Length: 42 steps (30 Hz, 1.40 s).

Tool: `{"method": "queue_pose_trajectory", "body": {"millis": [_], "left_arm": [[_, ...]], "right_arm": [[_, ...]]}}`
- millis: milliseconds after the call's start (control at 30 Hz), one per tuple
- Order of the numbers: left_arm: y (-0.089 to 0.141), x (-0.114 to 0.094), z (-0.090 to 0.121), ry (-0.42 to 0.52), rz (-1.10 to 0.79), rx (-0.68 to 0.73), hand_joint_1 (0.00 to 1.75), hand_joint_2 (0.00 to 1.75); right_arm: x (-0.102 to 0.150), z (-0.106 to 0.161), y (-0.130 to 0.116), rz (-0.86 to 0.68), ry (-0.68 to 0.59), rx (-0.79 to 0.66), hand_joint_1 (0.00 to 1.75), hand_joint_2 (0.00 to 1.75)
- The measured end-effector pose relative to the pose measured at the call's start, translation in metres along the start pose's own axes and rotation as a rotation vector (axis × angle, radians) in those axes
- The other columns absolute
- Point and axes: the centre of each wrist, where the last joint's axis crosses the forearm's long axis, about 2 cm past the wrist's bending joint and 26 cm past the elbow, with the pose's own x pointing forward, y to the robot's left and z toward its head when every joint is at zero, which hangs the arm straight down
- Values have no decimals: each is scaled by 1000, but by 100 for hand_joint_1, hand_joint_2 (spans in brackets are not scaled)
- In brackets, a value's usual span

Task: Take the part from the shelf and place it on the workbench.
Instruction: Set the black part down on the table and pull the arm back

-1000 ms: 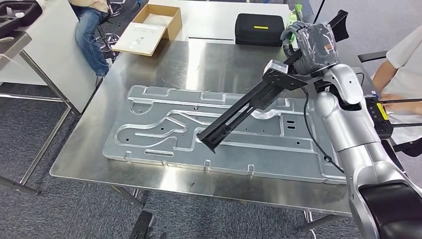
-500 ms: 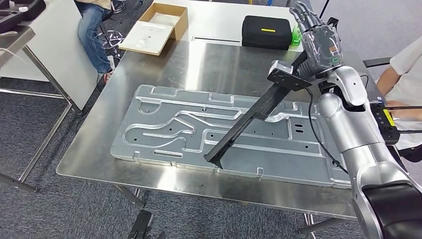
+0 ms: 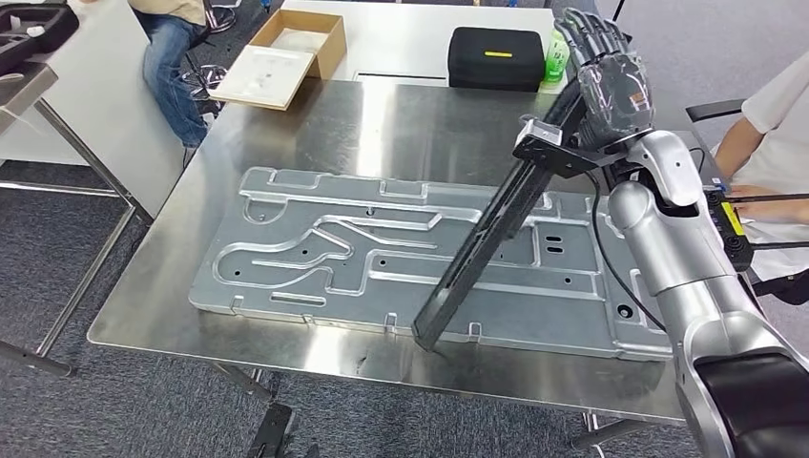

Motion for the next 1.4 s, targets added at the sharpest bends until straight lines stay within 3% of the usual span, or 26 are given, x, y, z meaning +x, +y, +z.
{"method": "queue_pose_trajectory", "body": {"millis": [933,1167,1400], "left_arm": [[1,0,0,-7,-30,14,0,175],[3,0,-1,-12,-22,17,0,175],[4,0,-1,-12,-13,18,0,175]], "right_arm": [[-10,3,1,20,86,50,0,0],[-21,-29,-14,-32,164,259,0,0],[-31,-51,-31,-76,197,309,0,0]]}}
